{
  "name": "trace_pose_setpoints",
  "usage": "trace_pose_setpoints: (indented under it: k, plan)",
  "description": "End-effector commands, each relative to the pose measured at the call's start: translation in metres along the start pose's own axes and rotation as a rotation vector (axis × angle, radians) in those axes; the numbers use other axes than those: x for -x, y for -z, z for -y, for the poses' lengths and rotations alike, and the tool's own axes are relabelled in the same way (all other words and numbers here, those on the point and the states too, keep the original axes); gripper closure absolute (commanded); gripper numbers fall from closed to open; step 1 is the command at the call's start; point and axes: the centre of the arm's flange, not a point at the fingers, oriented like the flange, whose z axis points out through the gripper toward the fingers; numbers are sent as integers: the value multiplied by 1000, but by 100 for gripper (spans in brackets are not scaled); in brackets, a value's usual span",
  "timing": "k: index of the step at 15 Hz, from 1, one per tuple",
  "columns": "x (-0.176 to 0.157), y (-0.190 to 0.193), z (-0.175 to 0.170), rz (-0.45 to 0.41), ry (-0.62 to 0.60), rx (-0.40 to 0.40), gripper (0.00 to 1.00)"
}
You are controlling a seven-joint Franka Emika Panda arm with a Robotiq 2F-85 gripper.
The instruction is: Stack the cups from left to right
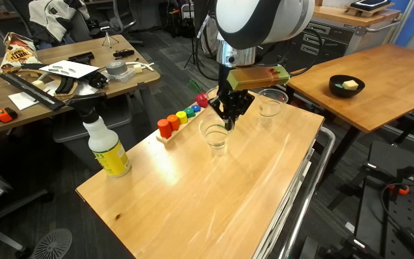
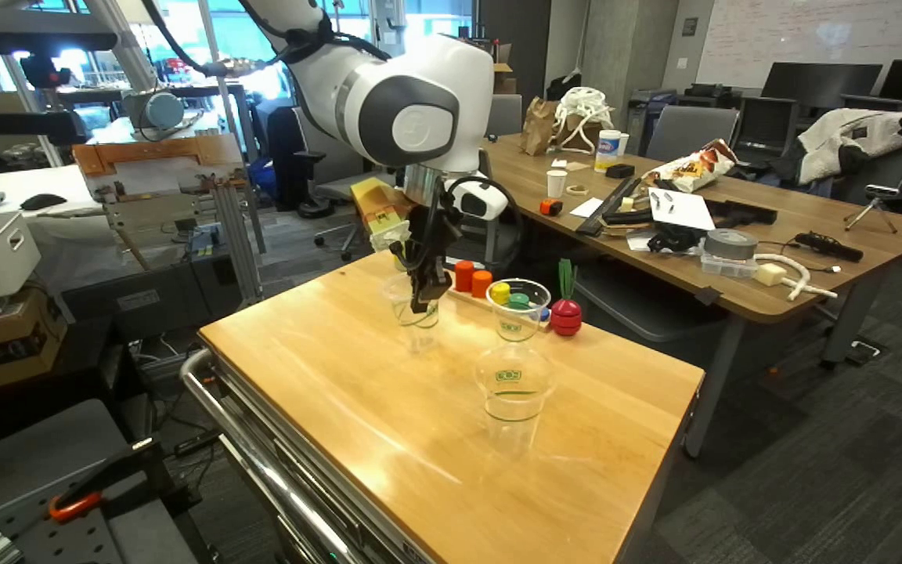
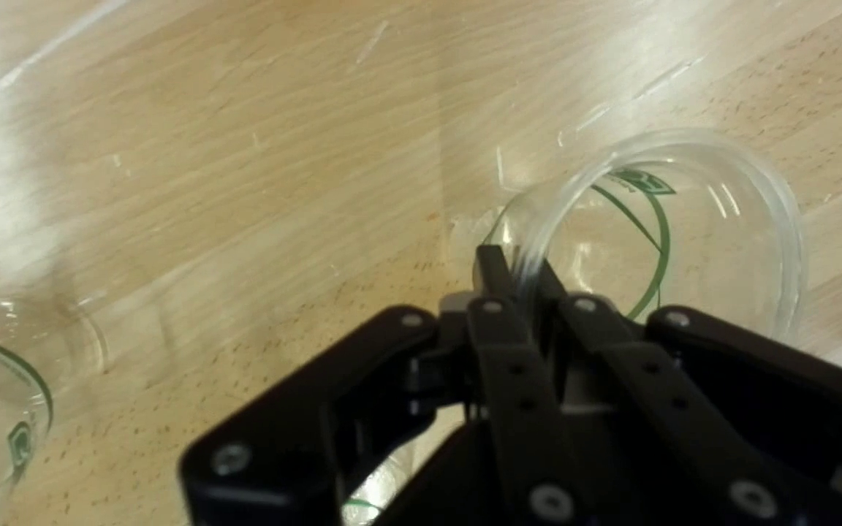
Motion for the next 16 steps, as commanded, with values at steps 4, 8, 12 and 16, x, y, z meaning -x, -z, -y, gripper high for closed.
trace_pose_setpoints:
  k: [4, 8, 12, 16]
  plan:
    - [1, 15, -2, 13, 2, -93, 98]
    - [-5, 61, -6, 15, -38, -201, 97]
    - [-12, 125, -20, -59, -104, -252, 98]
    - [-22, 169, -38, -115, -159, -271, 98]
